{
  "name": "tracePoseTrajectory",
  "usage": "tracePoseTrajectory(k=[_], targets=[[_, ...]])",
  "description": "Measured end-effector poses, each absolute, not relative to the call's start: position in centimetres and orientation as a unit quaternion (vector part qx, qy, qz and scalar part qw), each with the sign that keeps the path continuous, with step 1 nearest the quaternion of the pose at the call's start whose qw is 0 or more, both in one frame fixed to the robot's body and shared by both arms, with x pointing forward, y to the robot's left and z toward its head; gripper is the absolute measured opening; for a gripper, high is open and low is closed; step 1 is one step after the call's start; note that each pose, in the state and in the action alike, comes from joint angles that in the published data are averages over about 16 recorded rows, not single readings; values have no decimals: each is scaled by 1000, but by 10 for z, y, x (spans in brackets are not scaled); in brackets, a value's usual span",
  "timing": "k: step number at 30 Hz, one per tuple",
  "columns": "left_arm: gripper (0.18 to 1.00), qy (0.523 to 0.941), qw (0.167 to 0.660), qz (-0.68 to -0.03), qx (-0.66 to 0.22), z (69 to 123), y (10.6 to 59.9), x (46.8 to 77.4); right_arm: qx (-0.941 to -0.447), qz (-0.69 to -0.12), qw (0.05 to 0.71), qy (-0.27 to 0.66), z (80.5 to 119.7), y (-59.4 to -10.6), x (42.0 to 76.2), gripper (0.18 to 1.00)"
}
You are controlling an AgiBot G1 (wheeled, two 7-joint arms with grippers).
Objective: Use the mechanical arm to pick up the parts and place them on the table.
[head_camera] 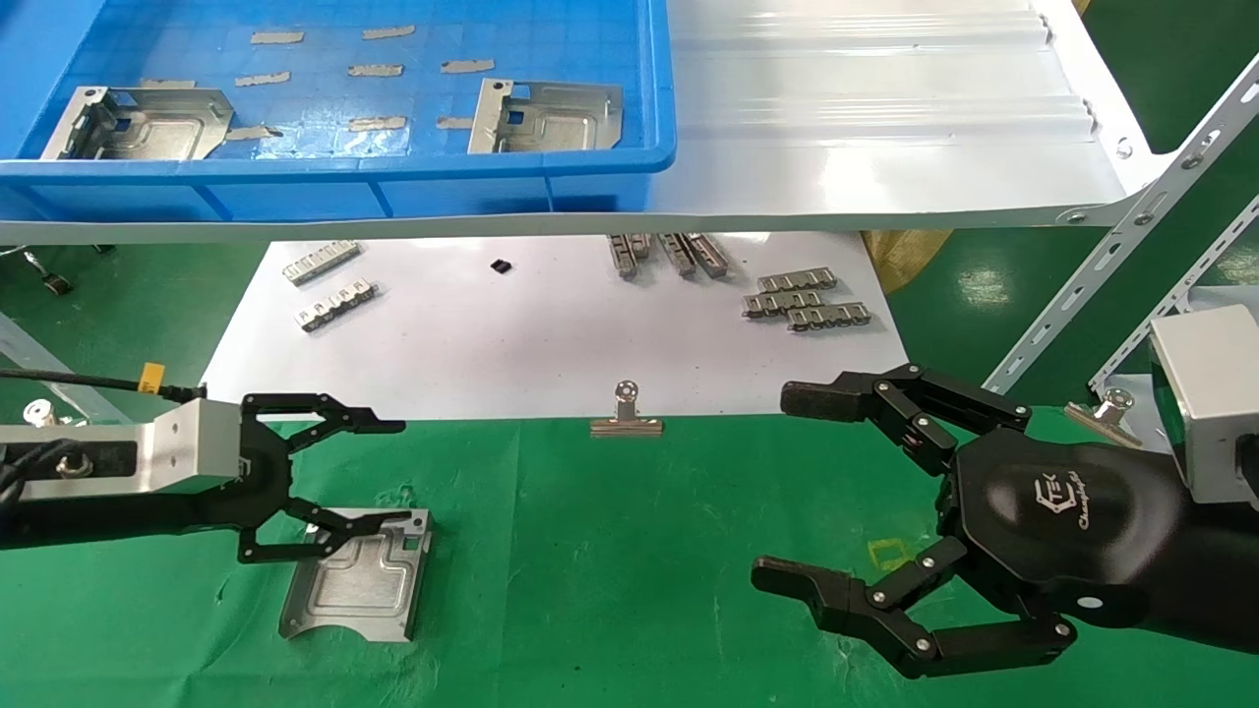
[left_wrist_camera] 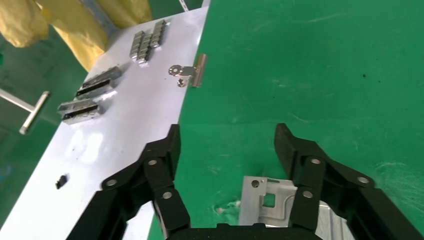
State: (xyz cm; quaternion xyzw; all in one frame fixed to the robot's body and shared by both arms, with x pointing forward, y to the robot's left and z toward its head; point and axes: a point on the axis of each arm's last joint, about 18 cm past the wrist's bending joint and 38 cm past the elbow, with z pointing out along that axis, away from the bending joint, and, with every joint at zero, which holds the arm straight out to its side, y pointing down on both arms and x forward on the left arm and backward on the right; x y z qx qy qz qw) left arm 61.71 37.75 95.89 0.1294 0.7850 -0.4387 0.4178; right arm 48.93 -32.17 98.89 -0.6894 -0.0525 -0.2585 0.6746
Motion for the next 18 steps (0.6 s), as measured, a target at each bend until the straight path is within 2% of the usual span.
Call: tracePoseTrajectory(k=[7,18], targets=[[763,781,415,-449,127,959,374,615,-689,-258,675,-52,989,-322,489,1001],[933,764,398,-493,119,962,360,606,-689,-258,675,-53,989,-322,489,1001]])
